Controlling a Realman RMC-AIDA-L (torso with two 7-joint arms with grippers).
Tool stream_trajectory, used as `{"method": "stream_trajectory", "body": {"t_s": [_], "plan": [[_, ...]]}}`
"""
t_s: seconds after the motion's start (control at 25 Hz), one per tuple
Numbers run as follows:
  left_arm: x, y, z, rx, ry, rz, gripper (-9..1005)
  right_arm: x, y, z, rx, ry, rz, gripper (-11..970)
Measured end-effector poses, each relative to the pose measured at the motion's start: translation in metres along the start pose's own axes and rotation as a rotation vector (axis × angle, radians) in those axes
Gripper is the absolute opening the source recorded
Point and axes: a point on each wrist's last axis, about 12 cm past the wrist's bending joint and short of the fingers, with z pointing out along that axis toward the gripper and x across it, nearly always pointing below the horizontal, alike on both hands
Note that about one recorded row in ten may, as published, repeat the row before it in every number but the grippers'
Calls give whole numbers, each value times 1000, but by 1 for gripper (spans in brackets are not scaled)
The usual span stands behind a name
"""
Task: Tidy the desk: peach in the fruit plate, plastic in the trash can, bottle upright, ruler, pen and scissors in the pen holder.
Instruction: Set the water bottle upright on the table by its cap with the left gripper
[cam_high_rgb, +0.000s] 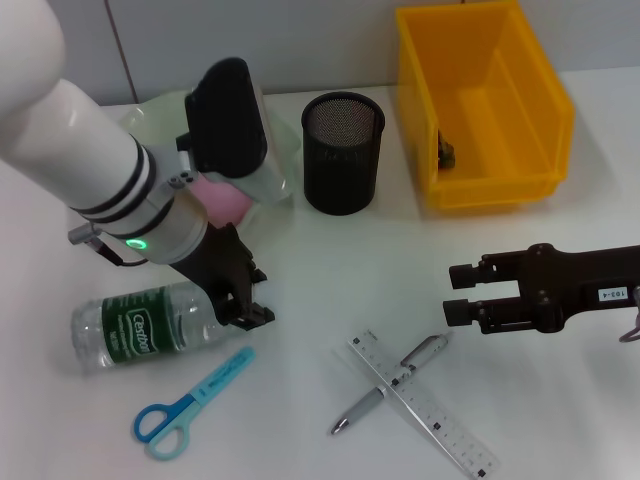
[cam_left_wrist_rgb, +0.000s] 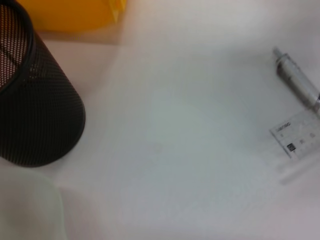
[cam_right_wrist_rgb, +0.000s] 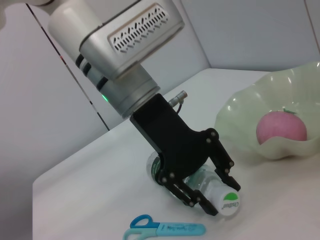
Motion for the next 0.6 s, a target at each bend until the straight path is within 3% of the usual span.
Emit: {"method": "stream_trajectory", "body": {"t_s": [0.6], "plan": [[23,12,-41,68,-169,-152,440,-3,-1,1,1,0,-14,657]]}}
